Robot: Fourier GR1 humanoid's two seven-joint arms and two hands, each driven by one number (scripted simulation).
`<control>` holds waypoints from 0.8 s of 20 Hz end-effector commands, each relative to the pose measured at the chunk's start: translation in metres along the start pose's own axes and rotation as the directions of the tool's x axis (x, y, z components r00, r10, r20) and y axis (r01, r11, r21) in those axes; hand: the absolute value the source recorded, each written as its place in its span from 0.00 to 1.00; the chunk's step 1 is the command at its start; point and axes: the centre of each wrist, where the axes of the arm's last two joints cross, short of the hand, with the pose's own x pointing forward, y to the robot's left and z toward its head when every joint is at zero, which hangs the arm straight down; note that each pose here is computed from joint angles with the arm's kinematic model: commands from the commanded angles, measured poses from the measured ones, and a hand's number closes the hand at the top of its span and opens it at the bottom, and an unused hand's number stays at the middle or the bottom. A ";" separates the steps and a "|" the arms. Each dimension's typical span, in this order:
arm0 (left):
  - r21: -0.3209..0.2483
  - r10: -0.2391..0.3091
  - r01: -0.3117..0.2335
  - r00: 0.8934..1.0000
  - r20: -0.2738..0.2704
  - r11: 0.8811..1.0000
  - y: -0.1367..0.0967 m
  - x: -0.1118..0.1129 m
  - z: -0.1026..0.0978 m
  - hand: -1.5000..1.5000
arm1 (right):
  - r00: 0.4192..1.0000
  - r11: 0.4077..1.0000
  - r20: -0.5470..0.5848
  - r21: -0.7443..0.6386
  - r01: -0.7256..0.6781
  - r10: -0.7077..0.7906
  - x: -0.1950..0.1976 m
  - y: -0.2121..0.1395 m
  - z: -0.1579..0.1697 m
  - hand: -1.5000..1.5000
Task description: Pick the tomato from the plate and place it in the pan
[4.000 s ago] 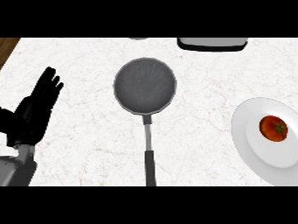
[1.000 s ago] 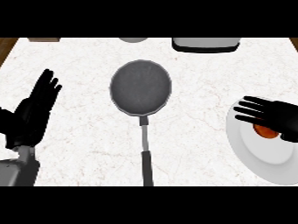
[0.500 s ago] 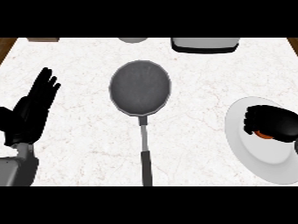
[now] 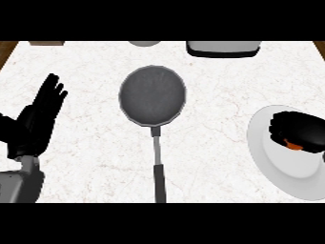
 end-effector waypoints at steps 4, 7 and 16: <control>0.007 -0.013 0.013 0.999 -0.033 1.000 0.001 -0.005 0.000 0.50 | 0.957 0.960 -0.181 -0.207 0.190 -0.228 0.049 -0.006 -0.123 1.00; 0.007 -0.017 0.017 1.000 -0.026 1.000 0.006 -0.005 0.003 0.50 | 0.882 0.928 -0.311 -0.230 0.292 -0.354 0.065 0.016 -0.131 1.00; -0.005 -0.027 0.027 0.999 -0.045 1.000 0.003 -0.006 0.001 0.50 | 0.784 0.878 -0.526 -0.475 0.050 -0.330 0.084 -0.098 -0.230 1.00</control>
